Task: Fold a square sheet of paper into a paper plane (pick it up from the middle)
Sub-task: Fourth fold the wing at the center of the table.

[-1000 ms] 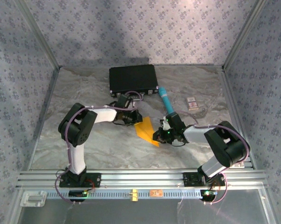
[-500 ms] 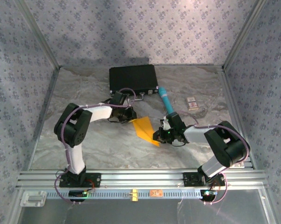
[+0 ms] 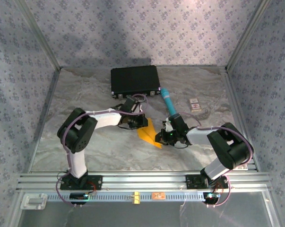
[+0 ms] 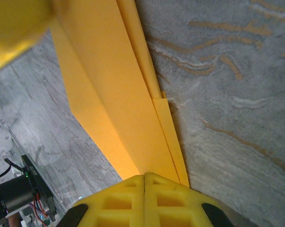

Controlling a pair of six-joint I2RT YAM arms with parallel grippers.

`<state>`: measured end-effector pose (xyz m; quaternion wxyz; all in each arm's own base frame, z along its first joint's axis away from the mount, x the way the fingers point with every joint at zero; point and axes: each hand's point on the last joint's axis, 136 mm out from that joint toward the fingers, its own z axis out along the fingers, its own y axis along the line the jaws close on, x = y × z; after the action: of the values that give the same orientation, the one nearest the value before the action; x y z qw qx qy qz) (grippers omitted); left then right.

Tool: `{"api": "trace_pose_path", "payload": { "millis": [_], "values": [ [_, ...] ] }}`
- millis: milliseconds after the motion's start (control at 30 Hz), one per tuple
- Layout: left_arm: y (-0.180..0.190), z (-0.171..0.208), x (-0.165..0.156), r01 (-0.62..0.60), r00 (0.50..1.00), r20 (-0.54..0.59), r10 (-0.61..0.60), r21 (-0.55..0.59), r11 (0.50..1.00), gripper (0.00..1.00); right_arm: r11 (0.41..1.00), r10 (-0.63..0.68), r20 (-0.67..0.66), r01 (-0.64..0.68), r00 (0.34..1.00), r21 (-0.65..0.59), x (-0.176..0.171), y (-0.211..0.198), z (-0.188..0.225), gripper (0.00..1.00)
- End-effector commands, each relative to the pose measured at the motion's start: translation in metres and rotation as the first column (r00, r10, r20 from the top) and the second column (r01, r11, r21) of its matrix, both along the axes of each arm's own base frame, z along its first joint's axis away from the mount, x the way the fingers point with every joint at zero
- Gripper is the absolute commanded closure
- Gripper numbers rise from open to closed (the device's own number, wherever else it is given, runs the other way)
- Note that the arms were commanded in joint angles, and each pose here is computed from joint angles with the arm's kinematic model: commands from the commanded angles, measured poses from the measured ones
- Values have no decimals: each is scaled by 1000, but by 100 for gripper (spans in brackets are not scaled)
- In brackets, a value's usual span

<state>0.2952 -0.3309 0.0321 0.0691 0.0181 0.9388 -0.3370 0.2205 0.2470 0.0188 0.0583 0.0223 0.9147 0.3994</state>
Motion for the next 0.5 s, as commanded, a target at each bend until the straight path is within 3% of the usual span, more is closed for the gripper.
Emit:
{"api": "trace_pose_path", "payload": {
  "millis": [0, 267, 467],
  "values": [
    [6, -21, -7, -10, 998, -63, 11, 15, 1000, 89, 999, -12, -38, 11, 999, -38, -7, -8, -7, 97],
    [13, -33, -11, 5, 997, -75, 0, 65, 998, 91, 999, 46, 56, -48, 997, 24, 18, 23, 32, 95],
    [13, -33, -11, 7, 997, -74, -2, 62, 998, 91, 998, 53, 41, -53, 998, -16, 34, 36, 15, 95]
  ]
}}
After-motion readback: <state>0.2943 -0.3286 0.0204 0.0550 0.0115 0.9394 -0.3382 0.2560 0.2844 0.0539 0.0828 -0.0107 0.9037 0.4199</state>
